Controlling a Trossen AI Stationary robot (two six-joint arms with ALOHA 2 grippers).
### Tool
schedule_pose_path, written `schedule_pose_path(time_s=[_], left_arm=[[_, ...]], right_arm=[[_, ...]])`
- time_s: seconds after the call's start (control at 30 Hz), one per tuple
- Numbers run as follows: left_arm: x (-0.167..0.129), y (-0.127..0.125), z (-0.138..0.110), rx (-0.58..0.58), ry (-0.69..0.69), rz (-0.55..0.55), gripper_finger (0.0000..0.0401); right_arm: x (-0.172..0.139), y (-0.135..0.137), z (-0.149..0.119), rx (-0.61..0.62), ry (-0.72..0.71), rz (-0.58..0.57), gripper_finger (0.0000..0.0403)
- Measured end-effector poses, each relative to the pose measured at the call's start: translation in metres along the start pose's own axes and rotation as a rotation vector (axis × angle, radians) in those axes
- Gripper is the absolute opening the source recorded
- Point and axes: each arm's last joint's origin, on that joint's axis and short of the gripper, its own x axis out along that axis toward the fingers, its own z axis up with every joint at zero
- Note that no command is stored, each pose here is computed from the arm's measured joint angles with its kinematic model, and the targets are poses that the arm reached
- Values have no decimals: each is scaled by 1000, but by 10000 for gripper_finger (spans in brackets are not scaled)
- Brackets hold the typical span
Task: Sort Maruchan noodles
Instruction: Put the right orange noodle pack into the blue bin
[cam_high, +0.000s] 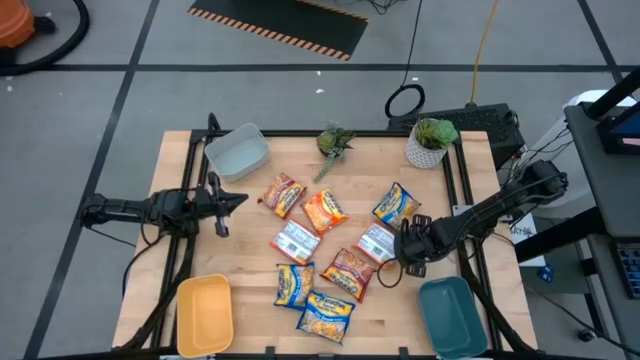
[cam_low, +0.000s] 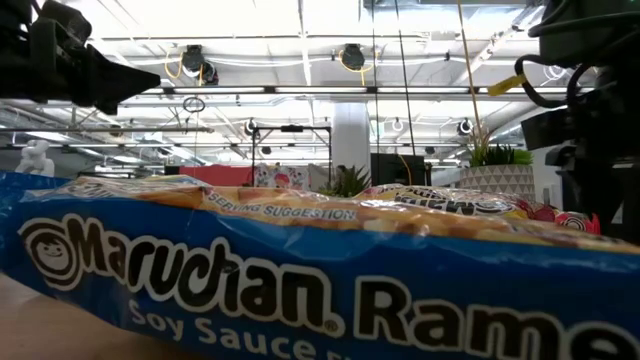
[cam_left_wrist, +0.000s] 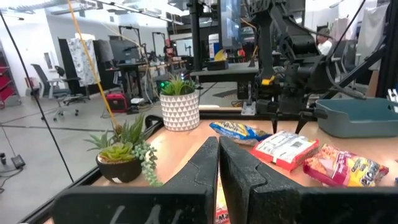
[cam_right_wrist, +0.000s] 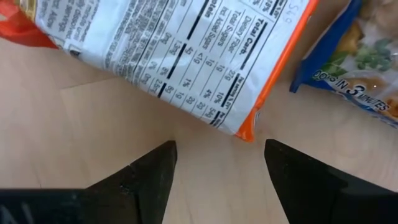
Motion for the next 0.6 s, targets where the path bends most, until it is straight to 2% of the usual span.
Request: schedule_pose_path(time_s=[0.2, 0.43, 0.6], left_arm=[[0, 0, 0, 11, 0, 0, 21], [0, 0, 0, 14, 0, 0, 21], [0, 0, 0, 13, -1, 0, 21]], right_arm=[[-7, -6, 2, 23, -39, 24, 242], [-13, -10, 11, 41, -151, 48, 241], [-13, -10, 18, 25, -188, 84, 220]])
